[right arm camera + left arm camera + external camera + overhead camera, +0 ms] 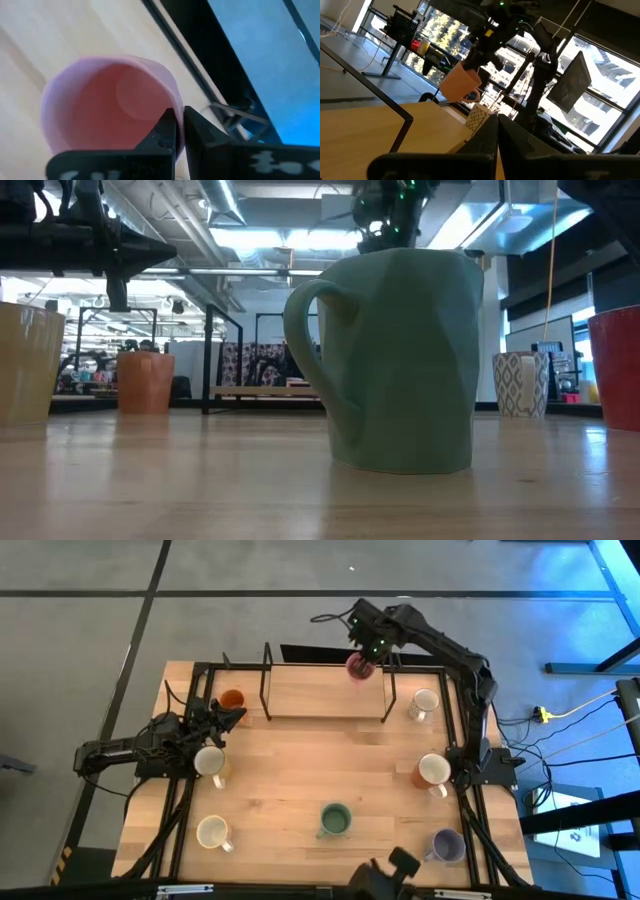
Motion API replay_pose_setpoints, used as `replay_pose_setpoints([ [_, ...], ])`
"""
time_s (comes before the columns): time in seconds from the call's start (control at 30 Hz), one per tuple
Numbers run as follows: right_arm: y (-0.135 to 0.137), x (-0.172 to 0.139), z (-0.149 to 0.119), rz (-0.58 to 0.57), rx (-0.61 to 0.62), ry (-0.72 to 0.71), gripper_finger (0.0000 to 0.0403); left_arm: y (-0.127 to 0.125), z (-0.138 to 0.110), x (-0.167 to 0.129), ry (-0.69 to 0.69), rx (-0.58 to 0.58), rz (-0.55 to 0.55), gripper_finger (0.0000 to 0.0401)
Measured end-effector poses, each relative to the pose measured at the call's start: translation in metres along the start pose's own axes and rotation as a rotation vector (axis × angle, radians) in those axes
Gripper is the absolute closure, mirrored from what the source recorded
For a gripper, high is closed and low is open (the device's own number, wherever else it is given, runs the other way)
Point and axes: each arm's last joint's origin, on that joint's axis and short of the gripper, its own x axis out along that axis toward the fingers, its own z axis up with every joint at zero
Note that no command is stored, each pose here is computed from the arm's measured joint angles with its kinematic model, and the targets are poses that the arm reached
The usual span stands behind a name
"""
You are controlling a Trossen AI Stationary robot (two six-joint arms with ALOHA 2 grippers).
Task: Place coffee mugs
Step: Put the pink mug on the shelf
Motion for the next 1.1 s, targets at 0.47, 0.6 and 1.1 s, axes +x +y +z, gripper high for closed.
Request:
replay_pose_setpoints([
  [0.47, -0.038, 0.053, -0.013, 0.033, 0.021, 0.062, 0.0401, 0.001, 0.000, 0.000, -0.010, -0.001, 0.018, 0.0396],
  [0.6, -0.037, 0.064, -0.015, 0.032, -0.003, 0.062, 0.0401, 0.001, 0.000, 0.000, -0.010, -0.001, 0.019, 0.0396],
  [1.1, -0.035, 0.078, -0.019, 0.007, -0.005, 0.065, 0.0393, 0.001, 0.000, 0.000, -0.011, -0.002, 0.019, 0.0396],
])
